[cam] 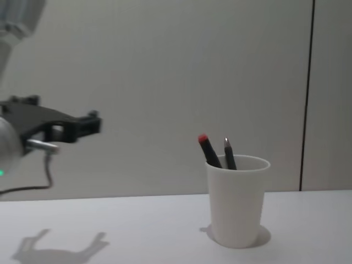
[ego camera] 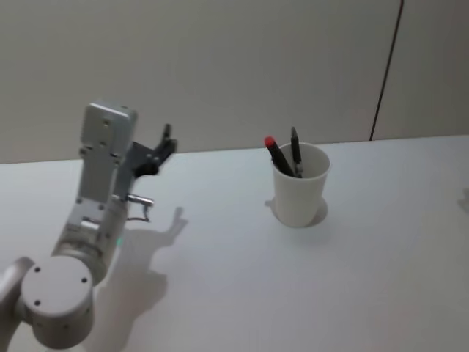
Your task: Place the pen into the pen holder.
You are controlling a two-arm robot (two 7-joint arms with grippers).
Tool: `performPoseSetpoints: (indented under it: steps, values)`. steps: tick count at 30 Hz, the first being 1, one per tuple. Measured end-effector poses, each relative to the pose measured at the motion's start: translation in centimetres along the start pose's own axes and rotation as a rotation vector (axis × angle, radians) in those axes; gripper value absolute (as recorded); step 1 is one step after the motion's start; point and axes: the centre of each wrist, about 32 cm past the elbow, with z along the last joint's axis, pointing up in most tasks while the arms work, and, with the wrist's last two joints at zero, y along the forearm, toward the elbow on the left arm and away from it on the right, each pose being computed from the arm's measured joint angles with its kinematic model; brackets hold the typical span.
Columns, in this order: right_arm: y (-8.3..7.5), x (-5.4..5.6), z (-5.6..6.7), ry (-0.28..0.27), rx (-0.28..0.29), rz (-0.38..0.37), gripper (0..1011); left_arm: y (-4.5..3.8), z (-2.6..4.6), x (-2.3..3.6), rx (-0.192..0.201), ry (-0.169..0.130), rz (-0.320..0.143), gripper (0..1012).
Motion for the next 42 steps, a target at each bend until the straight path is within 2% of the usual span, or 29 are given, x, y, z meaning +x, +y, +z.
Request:
performPoseSetpoints:
  steps: [5, 6, 9, 14, 19, 23, 25, 32, 42]
  values:
    - [-0.1, -0.2, 0.0, 0.005, -0.007, 0.008, 1001, -0.68, -0.39, -0.65, -0.019, 0.018, -0.099, 1001]
    - [-0.2, -0.3, -0.1, 0.007, -0.01, 0.012, 1001, -0.68, -0.39, -0.65, -0.019, 0.018, -0.099, 1001]
    - [-0.6, -0.7, -0.2, 0.017, -0.03, 0.037, 1001, -1.18, -0.66, -1.11, -0.033, 0.029, -0.168, 1001]
    - [-1.6, -1.7, -0.5, 0.047, -0.078, 0.099, 1001, -1.71, -0.97, -1.61, -0.05, 0.041, -0.247, 1001]
    - [-3.2, -3.4, -0.8, 0.102, -0.156, 0.201, 1001, -2.11, -1.21, -1.97, -0.062, 0.049, -0.306, 1001]
    - [-4.1, -4.2, -1.0, 0.132, -0.195, 0.253, 1001, -2.22, -1.28, -2.08, -0.066, 0.051, -0.324, 1001]
    - [-4.9, -5.0, -1.0, 0.164, -0.23, 0.303, 1002, -2.23, -1.29, -2.11, -0.067, 0.052, -0.327, 1001]
    - [-6.3, -6.3, -1.1, 0.224, -0.293, 0.393, 1001, -2.25, -1.29, -2.11, -0.067, 0.052, -0.328, 1001]
    - [-6.8, -6.7, -1.1, 0.242, -0.311, 0.419, 1001, -2.25, -1.29, -2.1, -0.067, 0.052, -0.327, 1001]
